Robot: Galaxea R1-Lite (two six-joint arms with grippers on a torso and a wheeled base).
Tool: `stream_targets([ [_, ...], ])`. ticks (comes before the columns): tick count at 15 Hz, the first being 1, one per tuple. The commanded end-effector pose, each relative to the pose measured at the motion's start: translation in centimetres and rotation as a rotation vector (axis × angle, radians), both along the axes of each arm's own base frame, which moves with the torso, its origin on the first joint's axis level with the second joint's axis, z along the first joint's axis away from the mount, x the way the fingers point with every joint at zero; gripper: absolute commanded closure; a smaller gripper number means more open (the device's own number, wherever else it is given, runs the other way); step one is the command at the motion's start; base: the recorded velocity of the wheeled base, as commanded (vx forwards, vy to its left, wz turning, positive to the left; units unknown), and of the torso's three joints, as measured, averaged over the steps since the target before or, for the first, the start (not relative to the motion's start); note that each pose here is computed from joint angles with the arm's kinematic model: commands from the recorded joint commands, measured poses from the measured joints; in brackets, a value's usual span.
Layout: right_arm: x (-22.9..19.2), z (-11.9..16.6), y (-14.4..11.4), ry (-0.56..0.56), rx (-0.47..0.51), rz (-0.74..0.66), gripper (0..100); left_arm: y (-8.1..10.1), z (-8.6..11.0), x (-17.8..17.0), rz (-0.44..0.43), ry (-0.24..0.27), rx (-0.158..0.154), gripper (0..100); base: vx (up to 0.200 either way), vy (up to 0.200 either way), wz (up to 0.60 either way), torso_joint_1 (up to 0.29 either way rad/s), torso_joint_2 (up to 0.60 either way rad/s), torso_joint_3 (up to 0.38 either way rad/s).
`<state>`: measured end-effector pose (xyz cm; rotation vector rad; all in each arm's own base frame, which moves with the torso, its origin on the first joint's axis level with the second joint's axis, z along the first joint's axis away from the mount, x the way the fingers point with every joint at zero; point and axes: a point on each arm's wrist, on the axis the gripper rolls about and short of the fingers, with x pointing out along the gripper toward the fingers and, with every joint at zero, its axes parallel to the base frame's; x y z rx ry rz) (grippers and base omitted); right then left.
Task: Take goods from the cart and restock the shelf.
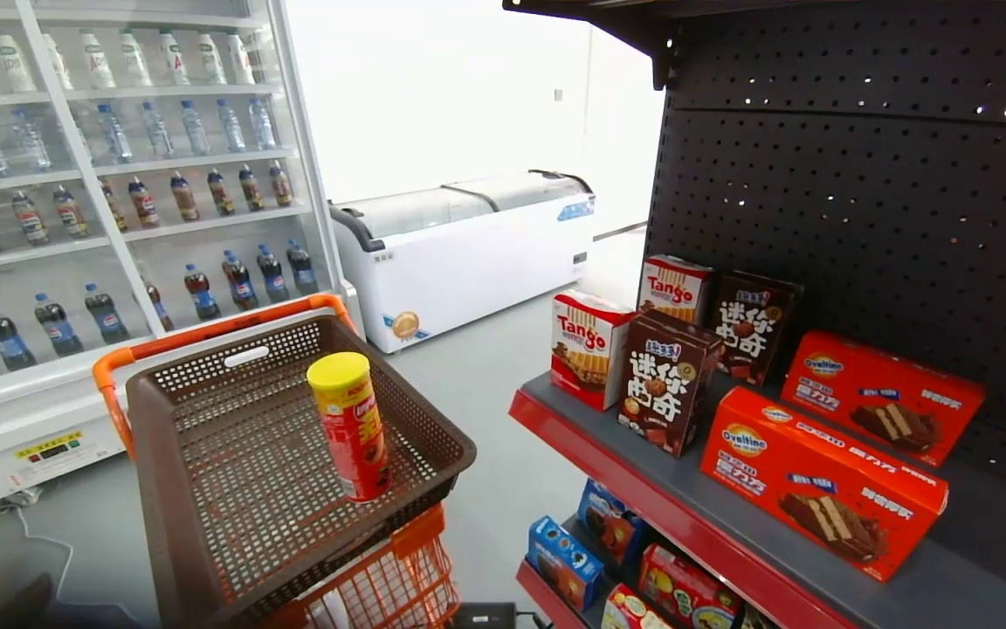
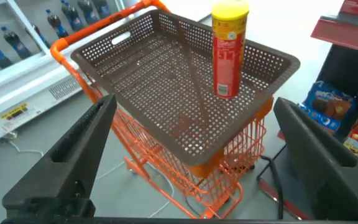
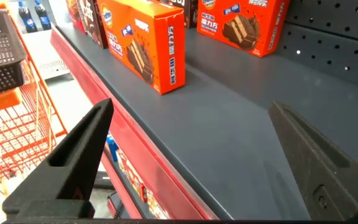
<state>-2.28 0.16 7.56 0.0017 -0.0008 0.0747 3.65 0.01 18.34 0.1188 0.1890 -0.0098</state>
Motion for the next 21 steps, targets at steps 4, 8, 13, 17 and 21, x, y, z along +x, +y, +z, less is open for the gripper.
stream_targets([
  [4, 0.0, 0.0, 0.0, -0.001, 0.0, 0.0, 0, -0.1, -1.1, 10.8, -0.048, 0.241, -0.042, 0, 0.0, 0.0, 0.0, 0.0, 0.0, 0.0],
  [8, 0.0, 0.0, 0.0, -0.001, 0.0, 0.0, 0, -0.4, -3.5, 16.2, -0.103, 0.267, -0.07, 0, 0.0, 0.0, 0.0, 0.0, 0.0, 0.0],
  [13, 0.0, 0.0, 0.0, -0.001, 0.0, 0.0, 0, -0.4, -8.0, 22.9, -0.109, 0.221, -0.071, 0, 0.0, 0.0, 0.0, 0.0, 0.0, 0.0],
  [17, 0.0, 0.0, 0.0, -0.001, 0.0, 0.0, 0, -0.8, -10.6, 27.0, -0.123, 0.209, -0.064, 0, 0.0, 0.0, 0.0, 0.0, 0.0, 0.0],
  [21, 0.0, 0.0, 0.0, -0.001, 0.0, 0.0, 0, -1.2, -11.9, 29.3, -0.132, 0.214, -0.067, 0, 0.0, 0.0, 0.0, 0.0, 0.0, 0.0],
])
